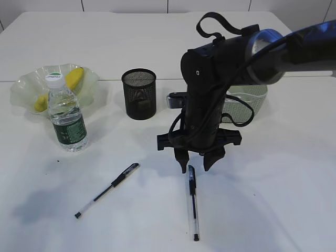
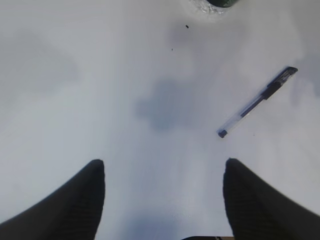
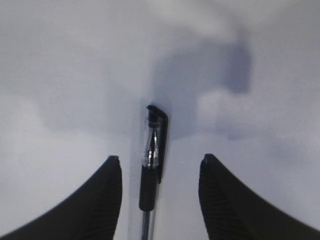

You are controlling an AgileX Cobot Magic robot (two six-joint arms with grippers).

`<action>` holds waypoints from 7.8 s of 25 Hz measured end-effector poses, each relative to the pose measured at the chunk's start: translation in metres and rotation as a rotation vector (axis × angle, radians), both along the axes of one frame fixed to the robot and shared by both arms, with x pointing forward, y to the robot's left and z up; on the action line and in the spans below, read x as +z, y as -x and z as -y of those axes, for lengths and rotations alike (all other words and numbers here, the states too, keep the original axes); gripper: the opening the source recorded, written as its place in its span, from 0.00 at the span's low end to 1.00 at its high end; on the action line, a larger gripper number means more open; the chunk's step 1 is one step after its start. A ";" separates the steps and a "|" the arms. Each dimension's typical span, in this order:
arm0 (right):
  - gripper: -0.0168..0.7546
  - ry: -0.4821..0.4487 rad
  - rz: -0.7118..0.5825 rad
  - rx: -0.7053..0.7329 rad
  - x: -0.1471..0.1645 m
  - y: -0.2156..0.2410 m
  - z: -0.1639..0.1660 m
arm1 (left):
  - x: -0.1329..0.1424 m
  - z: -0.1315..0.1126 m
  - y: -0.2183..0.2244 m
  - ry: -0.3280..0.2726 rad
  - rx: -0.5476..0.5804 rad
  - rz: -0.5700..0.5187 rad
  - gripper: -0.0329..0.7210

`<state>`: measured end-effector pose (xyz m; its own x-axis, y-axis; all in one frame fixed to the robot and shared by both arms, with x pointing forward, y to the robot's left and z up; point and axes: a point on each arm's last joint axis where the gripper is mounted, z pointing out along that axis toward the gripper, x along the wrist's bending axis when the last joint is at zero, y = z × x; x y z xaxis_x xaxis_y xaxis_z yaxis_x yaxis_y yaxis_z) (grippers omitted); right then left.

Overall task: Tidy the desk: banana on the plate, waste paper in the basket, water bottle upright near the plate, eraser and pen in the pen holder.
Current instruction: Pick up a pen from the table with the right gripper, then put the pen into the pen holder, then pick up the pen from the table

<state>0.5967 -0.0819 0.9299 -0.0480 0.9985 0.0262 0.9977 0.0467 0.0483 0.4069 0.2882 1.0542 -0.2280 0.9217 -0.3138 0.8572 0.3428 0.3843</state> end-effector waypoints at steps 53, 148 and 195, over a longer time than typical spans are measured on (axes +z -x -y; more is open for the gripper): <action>0.10 -0.125 0.277 0.213 0.052 -0.008 -0.006 | -0.001 0.000 0.002 0.002 -0.004 -0.018 0.74; 0.25 -0.147 0.700 0.194 0.151 -0.071 0.006 | 0.001 -0.002 -0.003 -0.049 -0.034 0.046 0.74; 0.25 -0.026 0.180 0.386 0.123 0.154 0.112 | 0.072 0.040 -0.043 -0.050 -0.417 0.310 0.61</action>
